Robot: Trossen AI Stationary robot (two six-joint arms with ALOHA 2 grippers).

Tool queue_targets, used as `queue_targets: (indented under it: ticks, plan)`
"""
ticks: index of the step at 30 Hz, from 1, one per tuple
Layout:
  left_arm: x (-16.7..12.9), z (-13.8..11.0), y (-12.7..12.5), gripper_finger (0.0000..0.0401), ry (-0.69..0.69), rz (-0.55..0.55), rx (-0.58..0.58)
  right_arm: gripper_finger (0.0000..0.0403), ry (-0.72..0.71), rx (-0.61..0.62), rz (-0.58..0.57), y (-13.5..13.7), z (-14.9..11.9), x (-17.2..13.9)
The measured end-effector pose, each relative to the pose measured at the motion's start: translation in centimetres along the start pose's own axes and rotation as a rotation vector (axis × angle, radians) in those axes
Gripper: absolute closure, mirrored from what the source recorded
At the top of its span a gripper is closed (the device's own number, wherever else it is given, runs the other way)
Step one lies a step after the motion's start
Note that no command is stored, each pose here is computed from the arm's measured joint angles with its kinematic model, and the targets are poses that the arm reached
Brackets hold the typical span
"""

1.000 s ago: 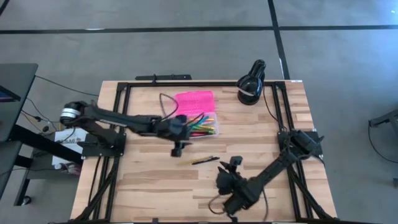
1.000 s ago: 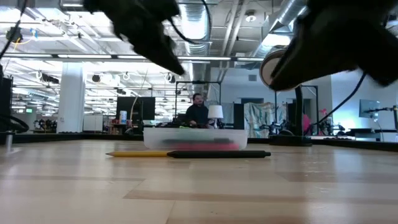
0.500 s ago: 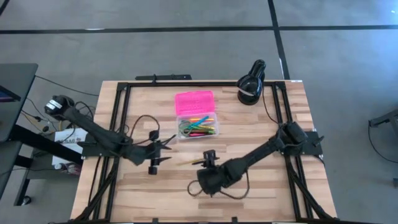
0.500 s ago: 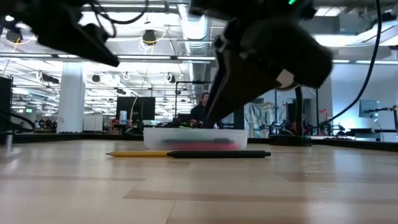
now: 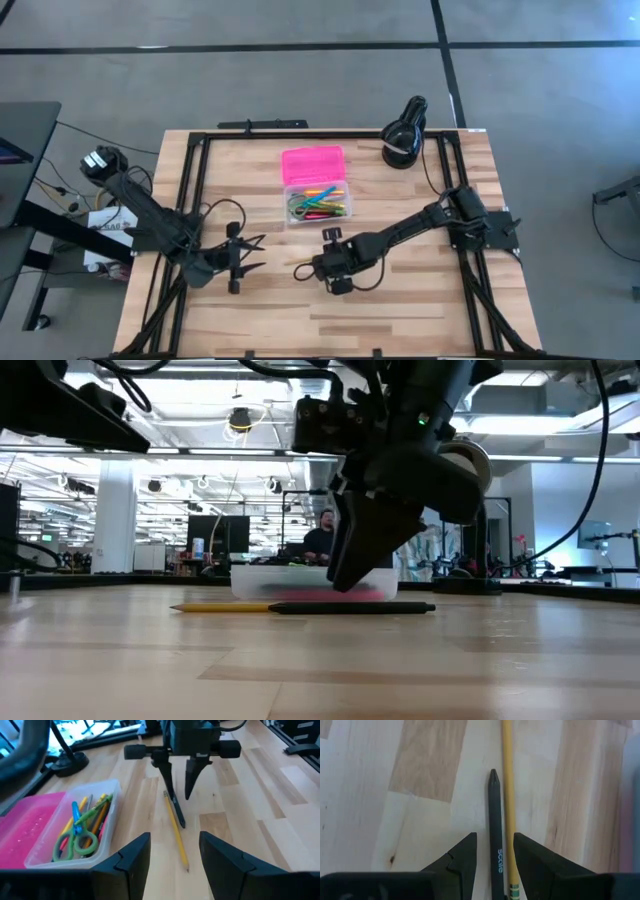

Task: Pick & place school supplies into a supply box
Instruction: Put the black pen into the supply box

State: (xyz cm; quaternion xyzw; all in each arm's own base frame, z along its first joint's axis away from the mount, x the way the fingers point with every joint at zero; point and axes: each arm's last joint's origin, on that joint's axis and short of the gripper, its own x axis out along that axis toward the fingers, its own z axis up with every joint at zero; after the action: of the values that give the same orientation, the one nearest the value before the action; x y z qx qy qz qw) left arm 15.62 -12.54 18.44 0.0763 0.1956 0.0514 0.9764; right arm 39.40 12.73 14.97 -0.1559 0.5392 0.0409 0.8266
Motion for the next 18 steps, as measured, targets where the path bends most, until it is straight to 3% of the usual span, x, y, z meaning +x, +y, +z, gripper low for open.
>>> queue_targets:
  ticks: [18]
  plan:
    - [-0.31, -0.13, -0.18, 0.0237, -0.009, 0.023, -0.005, 0.0281, 0.019, 0.055, 0.042, -0.83, -0.16, 0.95]
